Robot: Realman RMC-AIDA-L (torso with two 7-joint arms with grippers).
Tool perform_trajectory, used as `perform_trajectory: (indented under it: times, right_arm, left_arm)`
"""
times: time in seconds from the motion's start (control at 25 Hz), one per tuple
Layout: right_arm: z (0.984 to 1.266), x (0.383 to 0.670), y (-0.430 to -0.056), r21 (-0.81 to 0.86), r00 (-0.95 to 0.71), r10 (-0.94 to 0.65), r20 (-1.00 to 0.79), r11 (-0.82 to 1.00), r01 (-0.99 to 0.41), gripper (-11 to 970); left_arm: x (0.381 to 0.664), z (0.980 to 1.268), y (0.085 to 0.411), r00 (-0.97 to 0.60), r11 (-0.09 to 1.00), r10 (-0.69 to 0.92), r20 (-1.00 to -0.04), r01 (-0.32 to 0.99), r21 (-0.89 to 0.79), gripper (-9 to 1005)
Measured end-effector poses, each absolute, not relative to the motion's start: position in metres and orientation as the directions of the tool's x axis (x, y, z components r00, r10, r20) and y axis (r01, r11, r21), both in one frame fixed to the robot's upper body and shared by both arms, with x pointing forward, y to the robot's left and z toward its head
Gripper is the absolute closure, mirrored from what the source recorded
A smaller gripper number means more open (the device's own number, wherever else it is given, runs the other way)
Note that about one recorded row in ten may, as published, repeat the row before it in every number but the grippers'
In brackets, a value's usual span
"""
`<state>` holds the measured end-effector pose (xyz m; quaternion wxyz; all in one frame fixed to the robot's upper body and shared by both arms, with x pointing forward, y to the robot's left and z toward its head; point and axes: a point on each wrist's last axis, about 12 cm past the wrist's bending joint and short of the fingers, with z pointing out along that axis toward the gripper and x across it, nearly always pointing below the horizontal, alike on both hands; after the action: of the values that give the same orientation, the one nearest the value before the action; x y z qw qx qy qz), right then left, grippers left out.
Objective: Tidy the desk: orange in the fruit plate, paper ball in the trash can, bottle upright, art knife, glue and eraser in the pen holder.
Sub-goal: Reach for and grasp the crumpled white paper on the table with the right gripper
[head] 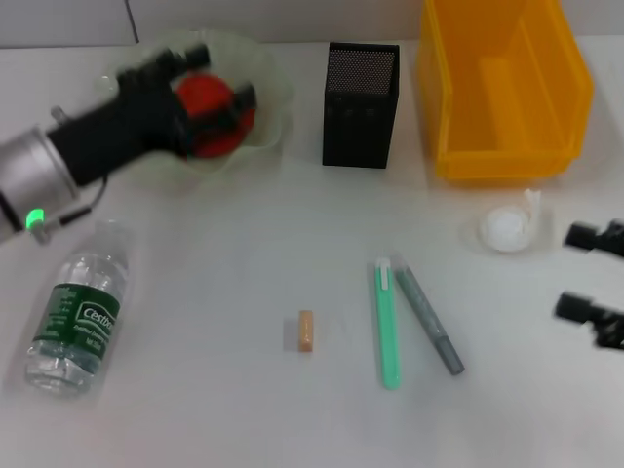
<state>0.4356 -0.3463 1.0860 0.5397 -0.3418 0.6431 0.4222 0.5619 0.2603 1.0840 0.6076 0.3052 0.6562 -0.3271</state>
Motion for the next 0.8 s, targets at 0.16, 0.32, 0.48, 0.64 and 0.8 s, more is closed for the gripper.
perform_trajectory:
  times: [0.16, 0.32, 0.48, 0.64, 0.8]
  right_arm:
    - [1.123, 0.455, -0.371, 0.192, -0.276, -0.091, -0.957, 0.513, -0.836, 124]
    - [1.172, 0.488, -0.374, 0.236, -0.447, -0.201, -0.872, 0.627, -0.742, 130]
    - [1.212, 0.515, -0.340, 0.142, -0.553, -0.427, -0.715, 0.686, -0.714, 136]
    - [1.224, 0.539, -0.300, 0.050, -0.625, -0.551, -0.553, 0.727, -0.685, 142]
    - [1.216, 0.560, -0.267, 0.026, -0.684, -0.577, -0.446, 0.756, -0.654, 147]
  left_arm:
    - [0.527, 1.066, 0.252, -0.092, 0.459, 0.094, -0.991, 0.887, -0.039, 273]
    - [0.507, 1.053, 0.252, -0.120, 0.427, 0.127, -0.985, 0.903, -0.055, 194]
    - [0.504, 1.049, 0.252, -0.139, 0.435, 0.126, -0.982, 0.898, -0.071, 194]
    - [0.503, 1.048, 0.252, -0.145, 0.437, 0.127, -0.981, 0.896, -0.076, 194]
    - [0.504, 1.047, 0.253, -0.145, 0.442, 0.131, -0.981, 0.894, -0.073, 194]
